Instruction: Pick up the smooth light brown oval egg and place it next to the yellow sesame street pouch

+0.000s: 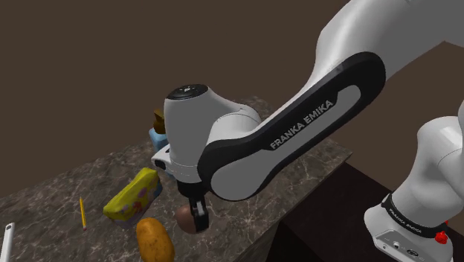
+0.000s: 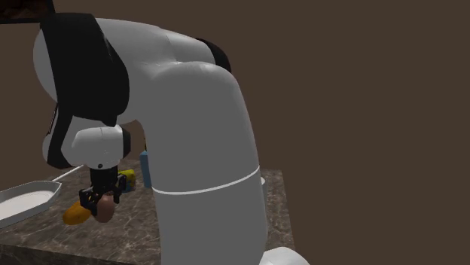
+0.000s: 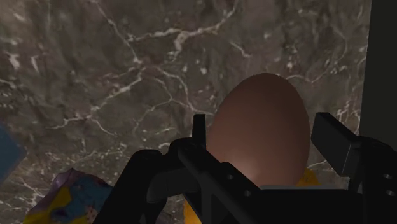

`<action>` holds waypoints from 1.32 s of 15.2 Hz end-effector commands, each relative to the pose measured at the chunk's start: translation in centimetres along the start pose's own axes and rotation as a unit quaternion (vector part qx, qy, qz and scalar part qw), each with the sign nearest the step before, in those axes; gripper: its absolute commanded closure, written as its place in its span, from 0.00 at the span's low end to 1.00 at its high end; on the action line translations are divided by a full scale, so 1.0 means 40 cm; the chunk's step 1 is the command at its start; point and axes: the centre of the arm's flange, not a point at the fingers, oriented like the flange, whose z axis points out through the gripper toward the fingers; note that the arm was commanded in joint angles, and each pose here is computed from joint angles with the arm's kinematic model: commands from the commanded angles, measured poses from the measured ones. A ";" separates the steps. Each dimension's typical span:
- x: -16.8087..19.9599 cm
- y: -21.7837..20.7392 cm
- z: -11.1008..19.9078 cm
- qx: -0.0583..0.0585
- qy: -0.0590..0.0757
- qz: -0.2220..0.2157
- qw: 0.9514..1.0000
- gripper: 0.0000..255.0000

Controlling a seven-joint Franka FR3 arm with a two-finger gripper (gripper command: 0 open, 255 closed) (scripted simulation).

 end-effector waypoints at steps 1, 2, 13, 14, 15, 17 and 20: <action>-0.006 0.004 0.026 0.000 0.000 0.000 1.000 1.00; -0.008 0.005 0.039 0.000 0.000 0.000 1.000 1.00; -0.011 0.008 0.071 0.000 0.000 0.000 1.000 0.00; -0.010 0.010 0.070 0.000 0.000 0.000 1.000 0.00; -0.009 0.009 0.070 0.000 0.000 0.000 1.000 0.00; -0.010 0.008 0.070 0.000 0.000 0.000 1.000 0.00; -0.012 0.008 0.005 0.000 0.000 0.000 1.000 0.00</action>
